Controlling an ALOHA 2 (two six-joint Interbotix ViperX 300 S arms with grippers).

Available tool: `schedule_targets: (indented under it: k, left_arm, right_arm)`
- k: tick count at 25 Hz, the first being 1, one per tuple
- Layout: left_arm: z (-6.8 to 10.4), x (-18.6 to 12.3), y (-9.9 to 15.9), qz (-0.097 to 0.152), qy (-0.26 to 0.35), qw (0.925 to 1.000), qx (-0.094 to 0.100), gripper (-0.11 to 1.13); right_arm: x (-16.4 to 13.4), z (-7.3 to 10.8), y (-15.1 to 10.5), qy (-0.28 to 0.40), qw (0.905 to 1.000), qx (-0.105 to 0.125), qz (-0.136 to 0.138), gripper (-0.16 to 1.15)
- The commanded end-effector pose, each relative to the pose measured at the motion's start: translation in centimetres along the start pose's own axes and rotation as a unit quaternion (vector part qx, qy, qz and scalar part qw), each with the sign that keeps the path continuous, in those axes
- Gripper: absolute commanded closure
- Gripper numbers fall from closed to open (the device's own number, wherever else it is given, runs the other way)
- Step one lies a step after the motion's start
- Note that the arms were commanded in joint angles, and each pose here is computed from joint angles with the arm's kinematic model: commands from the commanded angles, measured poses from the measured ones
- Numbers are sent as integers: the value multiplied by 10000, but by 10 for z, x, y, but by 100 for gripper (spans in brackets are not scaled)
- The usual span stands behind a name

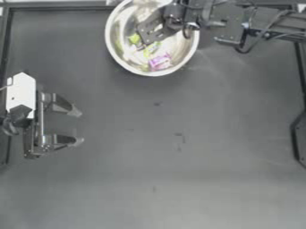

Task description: Put candies in bowl

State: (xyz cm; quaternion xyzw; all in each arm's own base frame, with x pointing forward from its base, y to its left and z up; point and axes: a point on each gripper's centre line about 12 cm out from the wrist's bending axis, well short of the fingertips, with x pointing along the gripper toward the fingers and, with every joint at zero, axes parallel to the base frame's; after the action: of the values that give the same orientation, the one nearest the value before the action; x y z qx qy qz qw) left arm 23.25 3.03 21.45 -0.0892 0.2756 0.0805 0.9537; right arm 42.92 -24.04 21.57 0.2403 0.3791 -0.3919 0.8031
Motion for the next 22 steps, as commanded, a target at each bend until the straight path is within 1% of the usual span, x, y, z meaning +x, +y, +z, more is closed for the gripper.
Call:
schedule_targets:
  k: [1,4,7,10,13,16,18,20,22]
  left_arm:
    - [12,-1,-1,-17,-160,9999,-11,4]
    - [14,-2,-2,-21,-183,9998,-10,4]
    - [16,-2,-2,-24,-206,9998,-2,4]
    - [18,-2,-2,-24,-221,9998,21,4]
    - [19,-3,-2,-23,-237,9997,51,4]
    - [19,-3,-2,-23,-244,9997,59,4]
    - [20,-3,-4,-56,-271,9995,124,4]
    - [20,-3,-7,-96,-288,9993,228,4]
    - [21,-4,-9,-131,-338,9989,293,4]
  right_arm:
    - [-47,18,12,-437,9984,-34,358,-3]
    - [-64,15,19,-498,9974,-156,507,-3]
    - [-78,6,24,-514,9963,-317,617,-3]
    - [-95,-8,30,-538,9939,-572,771,-3]
    - [-110,-22,30,-536,9923,-619,925,-3]
    - [-124,-36,34,-679,9878,-726,1197,-2]
    - [-133,-45,36,-830,9832,-809,1412,-2]
    - [-140,-55,37,-975,9780,-821,1653,-2]
    - [-146,-66,37,-1068,9728,-759,1910,-2]
